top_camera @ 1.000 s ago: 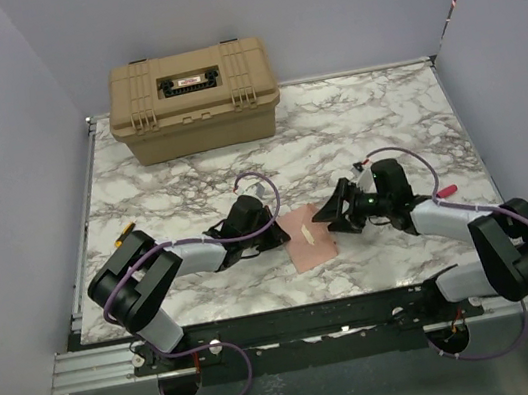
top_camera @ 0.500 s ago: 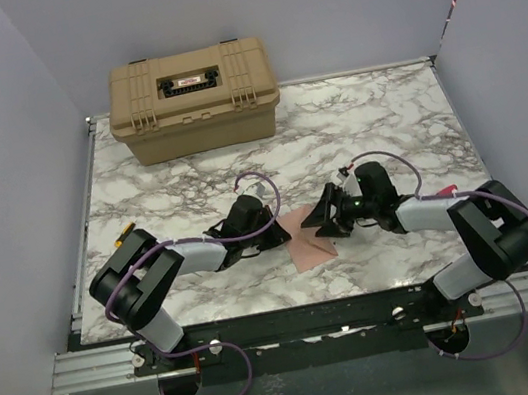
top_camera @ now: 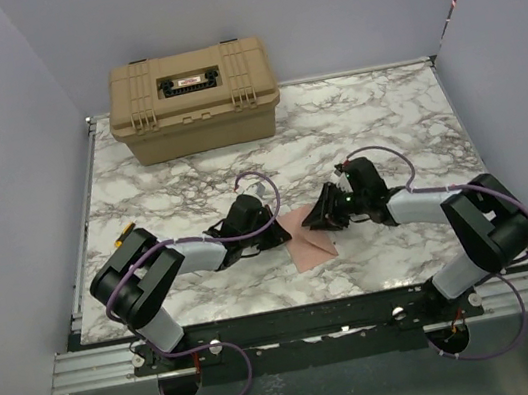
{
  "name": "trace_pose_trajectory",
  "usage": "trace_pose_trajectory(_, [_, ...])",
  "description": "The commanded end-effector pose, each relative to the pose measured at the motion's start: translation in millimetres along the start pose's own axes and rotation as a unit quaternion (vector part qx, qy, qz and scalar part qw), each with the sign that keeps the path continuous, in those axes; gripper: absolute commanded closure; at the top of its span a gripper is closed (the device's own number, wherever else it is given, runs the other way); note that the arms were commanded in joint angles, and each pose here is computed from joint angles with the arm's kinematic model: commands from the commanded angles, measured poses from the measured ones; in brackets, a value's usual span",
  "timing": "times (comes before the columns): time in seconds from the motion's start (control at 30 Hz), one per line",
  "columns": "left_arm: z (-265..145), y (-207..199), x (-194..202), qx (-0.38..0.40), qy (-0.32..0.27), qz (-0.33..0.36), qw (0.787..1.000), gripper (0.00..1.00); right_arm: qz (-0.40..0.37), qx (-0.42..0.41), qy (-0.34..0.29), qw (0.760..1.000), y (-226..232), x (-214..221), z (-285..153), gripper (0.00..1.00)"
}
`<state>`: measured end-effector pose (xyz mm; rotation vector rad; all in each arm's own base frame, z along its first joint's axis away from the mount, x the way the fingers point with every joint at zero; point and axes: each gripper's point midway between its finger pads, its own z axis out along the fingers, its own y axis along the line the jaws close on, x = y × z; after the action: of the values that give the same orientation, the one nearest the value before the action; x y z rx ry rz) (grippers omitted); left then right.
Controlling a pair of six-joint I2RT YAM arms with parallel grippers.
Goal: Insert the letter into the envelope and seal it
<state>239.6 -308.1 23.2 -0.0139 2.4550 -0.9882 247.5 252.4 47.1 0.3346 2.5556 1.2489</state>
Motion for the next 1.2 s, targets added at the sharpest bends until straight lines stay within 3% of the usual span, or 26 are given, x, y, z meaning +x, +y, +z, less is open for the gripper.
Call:
trace_pose_trajectory(0.0, [-2.8,12.7,10.2,-0.022,0.025,0.005,0.999,1.00,-0.016,0.085,-0.012,0.996,-20.8,-4.2,3.7,0.64])
trace_pose_trajectory(0.4, [-10.9,-18.0,-16.8,0.023,0.000,0.008,1.000,1.00,-0.081,0.208,0.005,0.975,-35.4,8.4,18.5,0.69])
trace_pose_trajectory(0.73, [-18.0,-41.8,-30.7,0.074,-0.007,0.009,0.997,1.00,-0.162,0.339,0.007,0.927,-52.1,17.2,19.7,0.72])
trace_pose_trajectory(0.87, [-12.3,-35.1,-25.0,0.067,0.003,0.010,0.998,1.00,-0.187,0.375,0.006,0.908,-53.8,19.9,20.3,0.72])
trace_pose_trajectory(1.17, [-5.5,-3.5,1.4,0.035,0.027,-0.005,0.999,1.00,-0.212,0.399,0.005,0.892,-55.4,25.2,23.6,0.73])
